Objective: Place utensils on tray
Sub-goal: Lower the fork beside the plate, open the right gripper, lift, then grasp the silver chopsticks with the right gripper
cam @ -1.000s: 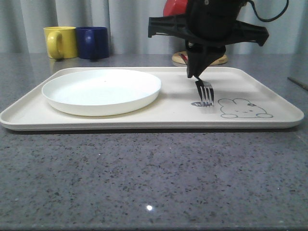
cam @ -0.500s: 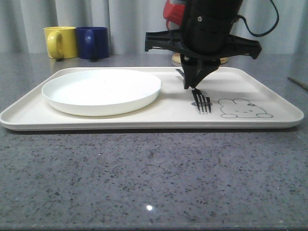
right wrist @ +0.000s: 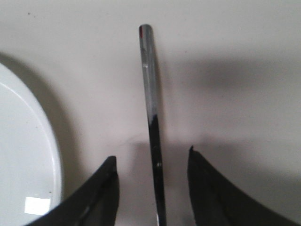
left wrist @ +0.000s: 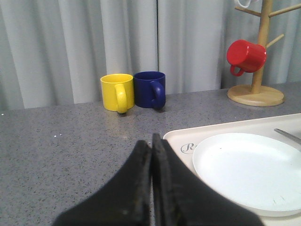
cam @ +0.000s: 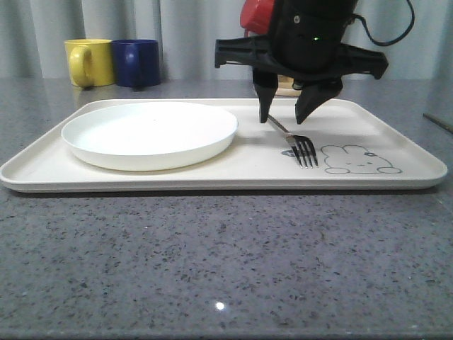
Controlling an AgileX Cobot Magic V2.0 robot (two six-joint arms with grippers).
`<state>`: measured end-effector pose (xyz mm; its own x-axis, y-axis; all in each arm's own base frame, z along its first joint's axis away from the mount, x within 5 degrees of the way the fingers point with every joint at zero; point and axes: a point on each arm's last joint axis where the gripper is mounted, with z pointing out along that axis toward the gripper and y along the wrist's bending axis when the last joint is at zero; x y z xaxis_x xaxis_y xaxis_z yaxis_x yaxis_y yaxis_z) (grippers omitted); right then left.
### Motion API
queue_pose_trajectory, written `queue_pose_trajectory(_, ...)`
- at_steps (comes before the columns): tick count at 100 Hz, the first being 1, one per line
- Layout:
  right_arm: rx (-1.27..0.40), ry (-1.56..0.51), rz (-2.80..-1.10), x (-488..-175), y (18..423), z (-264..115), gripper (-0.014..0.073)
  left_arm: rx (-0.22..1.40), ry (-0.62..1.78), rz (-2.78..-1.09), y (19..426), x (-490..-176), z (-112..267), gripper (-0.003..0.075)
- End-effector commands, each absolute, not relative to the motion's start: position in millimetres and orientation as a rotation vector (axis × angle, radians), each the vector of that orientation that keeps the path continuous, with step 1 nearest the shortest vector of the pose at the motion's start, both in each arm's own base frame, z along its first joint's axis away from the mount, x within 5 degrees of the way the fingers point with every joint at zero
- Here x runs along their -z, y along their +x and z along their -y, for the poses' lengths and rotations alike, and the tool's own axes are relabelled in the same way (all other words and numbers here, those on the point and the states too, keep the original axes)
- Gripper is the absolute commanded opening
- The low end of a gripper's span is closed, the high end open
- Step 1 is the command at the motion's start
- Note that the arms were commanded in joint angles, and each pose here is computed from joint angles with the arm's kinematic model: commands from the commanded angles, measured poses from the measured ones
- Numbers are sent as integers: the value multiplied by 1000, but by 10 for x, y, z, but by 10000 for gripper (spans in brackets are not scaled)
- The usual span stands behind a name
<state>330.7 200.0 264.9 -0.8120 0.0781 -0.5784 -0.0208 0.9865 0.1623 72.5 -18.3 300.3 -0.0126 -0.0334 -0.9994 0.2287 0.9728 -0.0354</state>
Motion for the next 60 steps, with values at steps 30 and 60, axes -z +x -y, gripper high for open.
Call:
queue_pose_trajectory(30,-39,-38,-2366,-3469,3167,-1287,363,199,117,-1481,723,-3158,156,-19)
queue_pose_trajectory(60,70,33,-2468,-3426,3268,-576,363,199,117,-1481,723,-3158,156,-19)
